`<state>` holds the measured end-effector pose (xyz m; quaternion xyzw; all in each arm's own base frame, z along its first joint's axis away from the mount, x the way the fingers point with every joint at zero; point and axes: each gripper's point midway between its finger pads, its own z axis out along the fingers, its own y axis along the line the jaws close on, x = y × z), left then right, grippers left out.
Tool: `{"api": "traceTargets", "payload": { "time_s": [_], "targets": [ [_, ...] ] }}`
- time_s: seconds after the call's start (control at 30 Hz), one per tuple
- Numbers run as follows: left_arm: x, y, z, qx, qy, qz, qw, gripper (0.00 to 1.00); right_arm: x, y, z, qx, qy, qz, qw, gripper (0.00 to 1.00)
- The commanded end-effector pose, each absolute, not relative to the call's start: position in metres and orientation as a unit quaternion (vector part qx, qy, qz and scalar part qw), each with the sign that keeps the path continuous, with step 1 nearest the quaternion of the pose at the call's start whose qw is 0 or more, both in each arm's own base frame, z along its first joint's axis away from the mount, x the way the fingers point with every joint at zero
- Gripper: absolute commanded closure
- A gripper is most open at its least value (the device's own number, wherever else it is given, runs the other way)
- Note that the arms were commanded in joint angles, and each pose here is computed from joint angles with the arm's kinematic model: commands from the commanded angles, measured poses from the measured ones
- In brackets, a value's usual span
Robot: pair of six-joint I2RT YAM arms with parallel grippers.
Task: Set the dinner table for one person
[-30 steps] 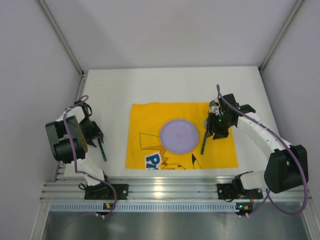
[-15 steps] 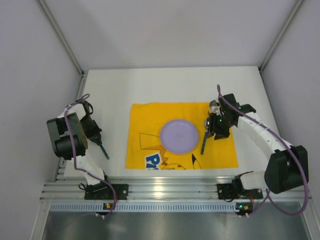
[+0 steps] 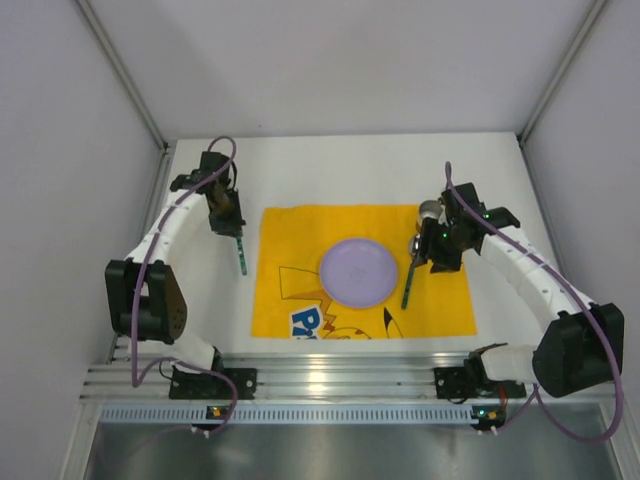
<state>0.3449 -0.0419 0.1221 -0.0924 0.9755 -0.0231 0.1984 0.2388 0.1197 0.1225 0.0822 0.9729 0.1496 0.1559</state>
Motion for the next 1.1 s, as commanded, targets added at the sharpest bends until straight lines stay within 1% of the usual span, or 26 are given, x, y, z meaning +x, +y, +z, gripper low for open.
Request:
{"api": "traceTargets", "payload": {
  "time_s": [0.0, 0.27, 0.37, 0.5, 0.63, 0.77, 0.8, 0.83, 0.87, 0.9, 0.97, 1.0, 1.03, 1.07],
  "targets": [
    [0.337, -0.077, 0.147, -0.062, 0.972, -0.092, 0.206, 1.00, 0.246, 0.118, 0.145, 0.102, 0.963, 0.158, 0.195, 0.48],
    [0.312, -0.131, 0.128, -0.004, 0.978, -0.129, 0.164, 1.00, 0.229, 0.113, 0.147, 0.125, 0.958, 0.159, 0.204, 0.47],
    [0.302, -0.145, 0.107, 0.002, 0.979, -0.140, 0.147, 1.00, 0.223, 0.109, 0.149, 0.135, 0.956, 0.156, 0.207, 0.47],
    [0.298, -0.157, 0.088, -0.006, 0.978, -0.160, 0.132, 1.00, 0.215, 0.105, 0.154, 0.145, 0.953, 0.155, 0.215, 0.46],
    [0.296, -0.156, 0.071, -0.008, 0.982, -0.140, 0.127, 1.00, 0.207, 0.099, 0.155, 0.153, 0.952, 0.147, 0.219, 0.46],
    [0.297, -0.155, 0.060, -0.007, 0.982, -0.132, 0.135, 1.00, 0.198, 0.098, 0.145, 0.168, 0.951, 0.149, 0.212, 0.46],
    [0.300, -0.154, 0.058, -0.007, 0.982, -0.127, 0.141, 0.95, 0.196, 0.099, 0.145, 0.171, 0.949, 0.154, 0.214, 0.45],
    [0.301, -0.152, 0.057, -0.008, 0.982, -0.121, 0.144, 0.88, 0.193, 0.099, 0.142, 0.174, 0.950, 0.154, 0.210, 0.43],
    [0.302, -0.151, 0.057, -0.008, 0.982, -0.117, 0.147, 0.83, 0.192, 0.099, 0.142, 0.176, 0.949, 0.157, 0.211, 0.35],
    [0.304, -0.150, 0.058, -0.007, 0.982, -0.114, 0.153, 0.51, 0.191, 0.099, 0.143, 0.176, 0.947, 0.161, 0.218, 0.31],
    [0.308, -0.143, 0.068, -0.012, 0.978, -0.100, 0.180, 0.05, 0.187, 0.098, 0.139, 0.180, 0.946, 0.162, 0.216, 0.21],
    [0.311, -0.142, 0.073, -0.011, 0.976, -0.099, 0.195, 0.02, 0.185, 0.098, 0.140, 0.179, 0.944, 0.165, 0.221, 0.20],
    [0.314, -0.139, 0.081, -0.009, 0.973, -0.095, 0.210, 0.02, 0.182, 0.097, 0.137, 0.181, 0.945, 0.164, 0.218, 0.18],
    [0.318, -0.138, 0.094, -0.003, 0.968, -0.096, 0.232, 0.02, 0.180, 0.097, 0.135, 0.182, 0.944, 0.165, 0.218, 0.13]
  ]
}}
